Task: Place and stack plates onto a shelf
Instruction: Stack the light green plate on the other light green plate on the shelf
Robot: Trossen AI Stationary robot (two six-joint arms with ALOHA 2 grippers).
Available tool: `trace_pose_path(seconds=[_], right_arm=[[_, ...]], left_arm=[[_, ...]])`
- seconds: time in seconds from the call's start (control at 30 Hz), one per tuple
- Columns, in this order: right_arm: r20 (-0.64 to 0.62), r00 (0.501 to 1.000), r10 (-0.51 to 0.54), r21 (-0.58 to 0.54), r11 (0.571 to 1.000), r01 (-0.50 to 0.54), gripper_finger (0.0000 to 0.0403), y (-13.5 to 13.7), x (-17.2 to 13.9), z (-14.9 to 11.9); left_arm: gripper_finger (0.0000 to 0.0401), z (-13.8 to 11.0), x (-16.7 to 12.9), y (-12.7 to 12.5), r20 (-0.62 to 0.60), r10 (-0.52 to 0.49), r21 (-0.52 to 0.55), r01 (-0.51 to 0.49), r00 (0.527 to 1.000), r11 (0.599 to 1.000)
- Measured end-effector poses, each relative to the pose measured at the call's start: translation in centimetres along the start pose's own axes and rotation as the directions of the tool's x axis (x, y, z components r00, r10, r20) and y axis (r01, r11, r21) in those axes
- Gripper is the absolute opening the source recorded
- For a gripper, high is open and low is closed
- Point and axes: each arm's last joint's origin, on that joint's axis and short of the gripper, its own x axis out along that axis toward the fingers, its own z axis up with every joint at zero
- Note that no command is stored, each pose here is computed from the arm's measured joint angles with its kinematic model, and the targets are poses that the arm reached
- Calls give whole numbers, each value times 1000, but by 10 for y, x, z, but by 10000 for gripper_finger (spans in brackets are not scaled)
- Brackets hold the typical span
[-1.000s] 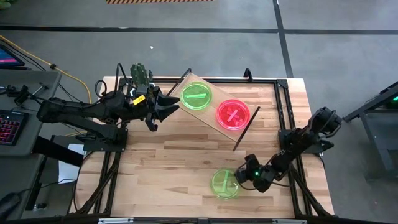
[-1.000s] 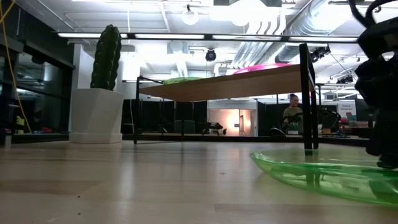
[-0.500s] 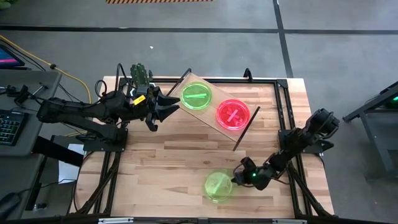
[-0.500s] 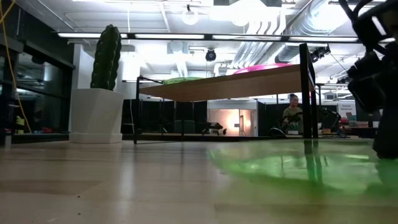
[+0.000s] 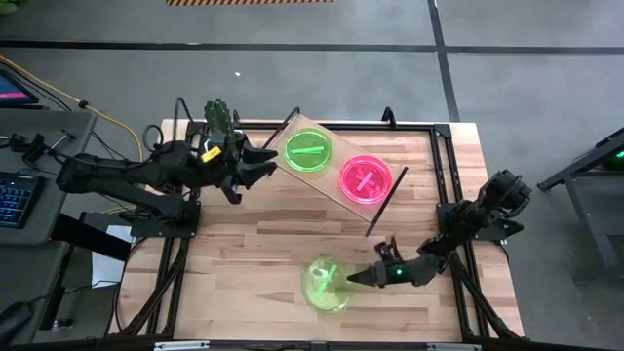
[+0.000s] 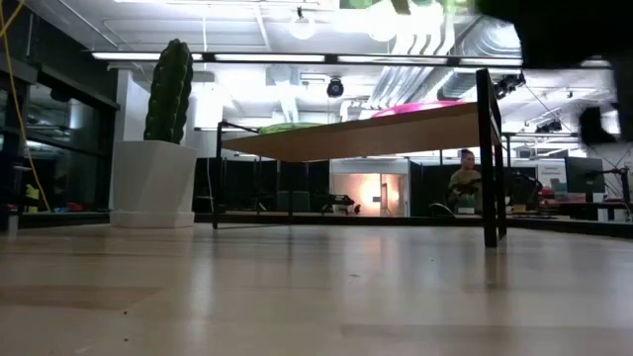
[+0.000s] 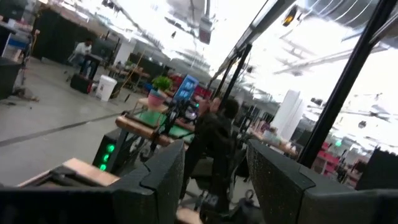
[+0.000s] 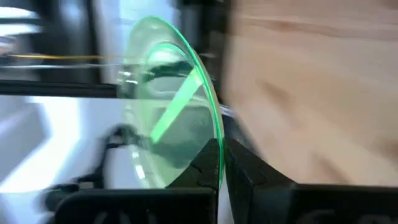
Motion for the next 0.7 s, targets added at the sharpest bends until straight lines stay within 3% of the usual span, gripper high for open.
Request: trace_pose_path(seconds=[0.2, 0.37, 0.5, 0.6, 0.7], right_arm=[[77, 968, 240, -82, 969, -234, 0, 50, 25, 23], [101, 947, 305, -199, 939, -281, 0, 102, 48, 65], [130, 961, 245, -318, 928, -194, 0, 144, 54, 113], [197, 974, 115, -394, 919, -29, 0, 171, 48, 150], [297, 955, -26, -441, 883, 161, 0, 196, 35, 186]], left_arm=[[165, 16, -14, -4, 61, -24, -12, 25, 998, 1000], [165, 29, -26, -6, 107, -42, -20, 44, 993, 999], [165, 38, -36, -8, 140, -76, -24, 80, 987, 996], [165, 45, -45, -11, 156, -130, -25, 136, 979, 990], [165, 51, -53, -13, 165, -182, -23, 189, 969, 982]])
